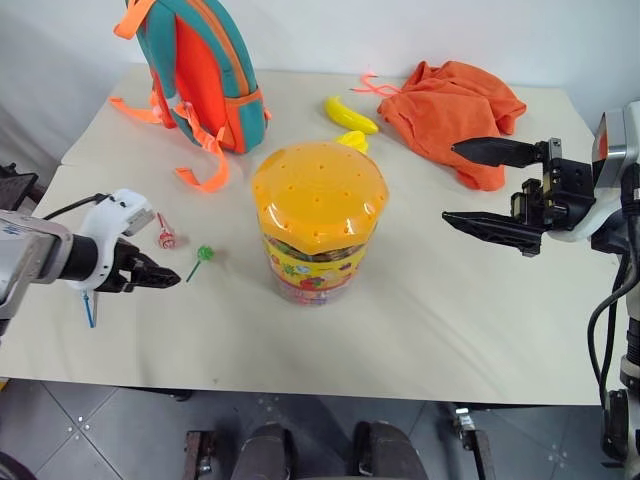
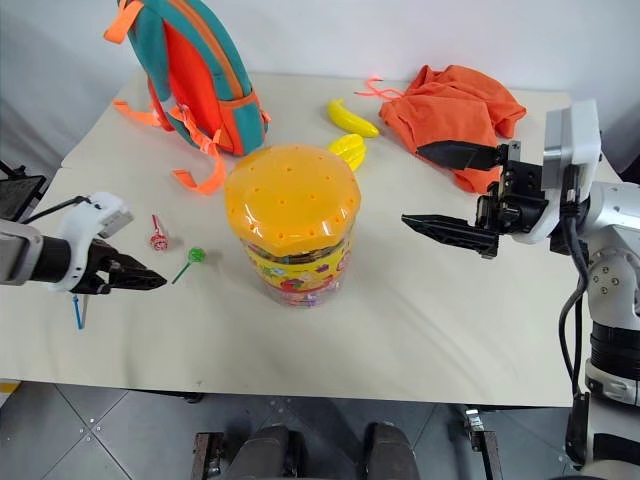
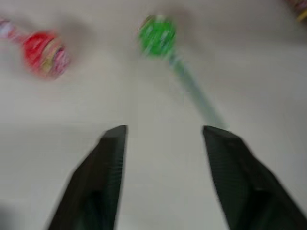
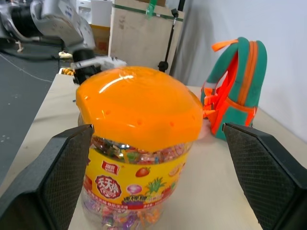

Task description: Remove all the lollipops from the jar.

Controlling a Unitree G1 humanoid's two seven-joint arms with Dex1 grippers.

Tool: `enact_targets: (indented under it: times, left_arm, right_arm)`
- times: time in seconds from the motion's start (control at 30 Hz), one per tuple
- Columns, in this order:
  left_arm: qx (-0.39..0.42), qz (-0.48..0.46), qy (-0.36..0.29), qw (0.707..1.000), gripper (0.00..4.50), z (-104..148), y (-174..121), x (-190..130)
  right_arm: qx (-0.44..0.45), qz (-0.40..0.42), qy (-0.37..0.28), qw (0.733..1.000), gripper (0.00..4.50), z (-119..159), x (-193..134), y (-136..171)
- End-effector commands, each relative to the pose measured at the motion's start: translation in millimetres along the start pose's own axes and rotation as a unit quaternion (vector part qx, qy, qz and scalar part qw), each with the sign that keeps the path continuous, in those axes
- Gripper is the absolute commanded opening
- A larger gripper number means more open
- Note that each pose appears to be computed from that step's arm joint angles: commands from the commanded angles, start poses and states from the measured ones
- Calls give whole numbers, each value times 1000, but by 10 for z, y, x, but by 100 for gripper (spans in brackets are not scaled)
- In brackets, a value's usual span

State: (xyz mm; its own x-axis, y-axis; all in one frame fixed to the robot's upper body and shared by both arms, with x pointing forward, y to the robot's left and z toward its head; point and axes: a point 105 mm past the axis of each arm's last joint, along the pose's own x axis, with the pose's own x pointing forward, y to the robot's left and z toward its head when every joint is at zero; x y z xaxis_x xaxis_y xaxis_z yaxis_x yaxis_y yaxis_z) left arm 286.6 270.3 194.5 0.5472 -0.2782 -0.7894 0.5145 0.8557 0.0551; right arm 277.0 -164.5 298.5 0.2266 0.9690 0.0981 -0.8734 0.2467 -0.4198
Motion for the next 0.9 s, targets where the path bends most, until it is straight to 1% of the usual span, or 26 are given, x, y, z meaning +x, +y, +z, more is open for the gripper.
enact_targets:
  times: [0.03, 0.1, 0.2, 0.23, 0.27, 0.3, 0.37, 0.43, 0.47, 0.5, 0.6, 0.67, 0.77, 0.83, 0.9]
  left_arm:
    - [10, 27, -11, 1000, 394, 20, 77, -166]
    - [6, 37, -20, 999, 448, 26, 122, -220]
    - [14, 24, -38, 999, 448, 40, 101, -285]
    - [20, -2, -63, 998, 448, 98, 38, -302]
    - [31, -36, -103, 994, 448, 198, -51, -329]
    - [48, -78, -167, 982, 448, 363, -155, -394]
    - [82, -144, -273, 948, 448, 607, -324, -547]
    - [117, -179, -346, 914, 448, 733, -454, -654]
    - [128, -197, -369, 899, 448, 740, -526, -687]
    - [133, -198, -384, 892, 448, 733, -562, -694]
    - [125, -185, -408, 885, 448, 693, -596, -664]
    - [95, -202, -412, 883, 448, 636, -631, -606]
    - [108, -210, -410, 881, 448, 533, -723, -571]
    - [87, -243, -389, 885, 448, 371, -772, -519]
    - [102, -236, -383, 887, 448, 235, -797, -495]
  right_arm:
    - [-33, -3, -6, 999, 450, 159, -33, 9]
    - [-33, -3, -6, 999, 450, 158, -31, 3]
    - [-32, -3, -4, 999, 450, 153, -37, -4]
    - [-32, -3, -3, 999, 450, 148, -41, -7]
    - [-31, -4, -1, 1000, 450, 141, -47, -10]
    - [-30, -5, 0, 1000, 450, 130, -56, -16]
    - [-26, -9, 5, 1000, 450, 101, -82, -29]
    - [-18, -12, 13, 1000, 450, 55, -119, -36]
    - [-12, -13, 19, 1000, 450, 15, -147, -39]
    - [-6, -15, 24, 1000, 450, -22, -176, -41]
    - [8, -20, 35, 999, 450, -105, -247, -47]
    - [17, -24, 40, 999, 450, -158, -274, -54]
    - [25, -24, 44, 998, 450, -203, -296, -54]
    - [36, -18, 54, 998, 450, -266, -317, -30]
    - [45, -13, 63, 997, 450, -326, -344, -4]
